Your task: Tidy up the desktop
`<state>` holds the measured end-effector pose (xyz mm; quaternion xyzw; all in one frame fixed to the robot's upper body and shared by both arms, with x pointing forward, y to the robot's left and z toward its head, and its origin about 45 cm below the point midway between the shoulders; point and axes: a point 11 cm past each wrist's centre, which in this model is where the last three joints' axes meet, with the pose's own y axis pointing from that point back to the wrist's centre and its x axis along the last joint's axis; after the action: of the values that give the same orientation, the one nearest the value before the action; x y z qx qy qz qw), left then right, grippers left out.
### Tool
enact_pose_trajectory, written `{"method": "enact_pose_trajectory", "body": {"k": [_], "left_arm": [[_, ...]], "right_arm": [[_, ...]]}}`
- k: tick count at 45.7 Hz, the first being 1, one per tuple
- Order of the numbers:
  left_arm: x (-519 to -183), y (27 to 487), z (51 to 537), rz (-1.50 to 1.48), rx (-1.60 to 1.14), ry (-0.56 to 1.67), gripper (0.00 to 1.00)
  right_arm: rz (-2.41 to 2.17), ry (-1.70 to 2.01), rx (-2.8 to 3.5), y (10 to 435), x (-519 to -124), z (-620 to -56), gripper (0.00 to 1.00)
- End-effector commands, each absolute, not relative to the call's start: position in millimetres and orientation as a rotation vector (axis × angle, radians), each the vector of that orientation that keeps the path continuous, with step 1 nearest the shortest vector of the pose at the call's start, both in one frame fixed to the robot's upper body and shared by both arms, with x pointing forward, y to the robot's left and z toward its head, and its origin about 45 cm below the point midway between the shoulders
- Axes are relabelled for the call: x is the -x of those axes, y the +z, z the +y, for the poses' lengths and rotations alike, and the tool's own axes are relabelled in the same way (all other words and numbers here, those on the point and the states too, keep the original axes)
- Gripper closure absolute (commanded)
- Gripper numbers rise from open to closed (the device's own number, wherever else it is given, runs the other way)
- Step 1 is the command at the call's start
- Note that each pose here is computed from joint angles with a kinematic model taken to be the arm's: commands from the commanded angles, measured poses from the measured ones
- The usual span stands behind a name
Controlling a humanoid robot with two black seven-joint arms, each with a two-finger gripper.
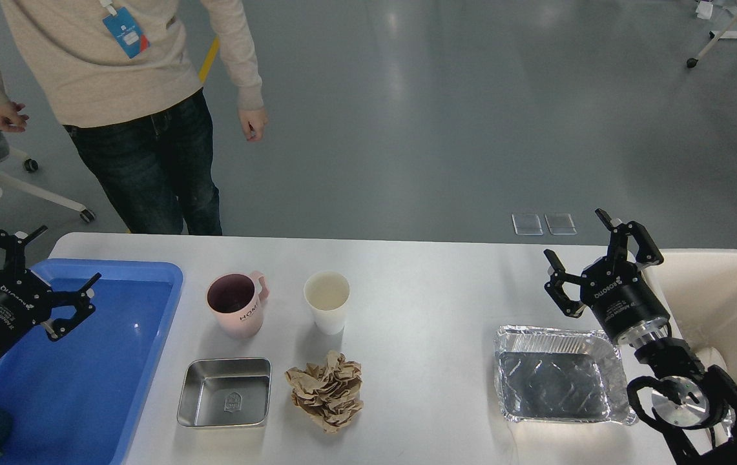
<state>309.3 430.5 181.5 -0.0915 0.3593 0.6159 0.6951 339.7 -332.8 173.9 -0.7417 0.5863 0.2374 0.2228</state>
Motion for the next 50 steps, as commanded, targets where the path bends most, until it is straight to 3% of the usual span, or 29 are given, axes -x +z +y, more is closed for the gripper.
{"method": "enact_pose_trajectory", "body": {"k": [1,21,39,50], "left_arm": [[-306.0,193.0,454.2,0.685,-0.023,1.412,0.02],[-301.4,235.8,494.3,0.267,-0.69,1.335,0.02],[-296.2,291.3,424.9,-0.165,-0.951,0.977,0.01],[-283.1,272.9,397.6,-0.246,-0.987,0.896,0.01]], "right_arm": [[1.63,0.651,2.071,172.7,-339.3,-333.5,0.0],[1.641,0.595,2.179,173.2,-341.2,-324.0,0.0],[1.63,0.575,2.209,176.5,-345.4,-319.1,0.0],[1.627,0.573,2.213,177.0,-345.7,-318.8,0.0]]}}
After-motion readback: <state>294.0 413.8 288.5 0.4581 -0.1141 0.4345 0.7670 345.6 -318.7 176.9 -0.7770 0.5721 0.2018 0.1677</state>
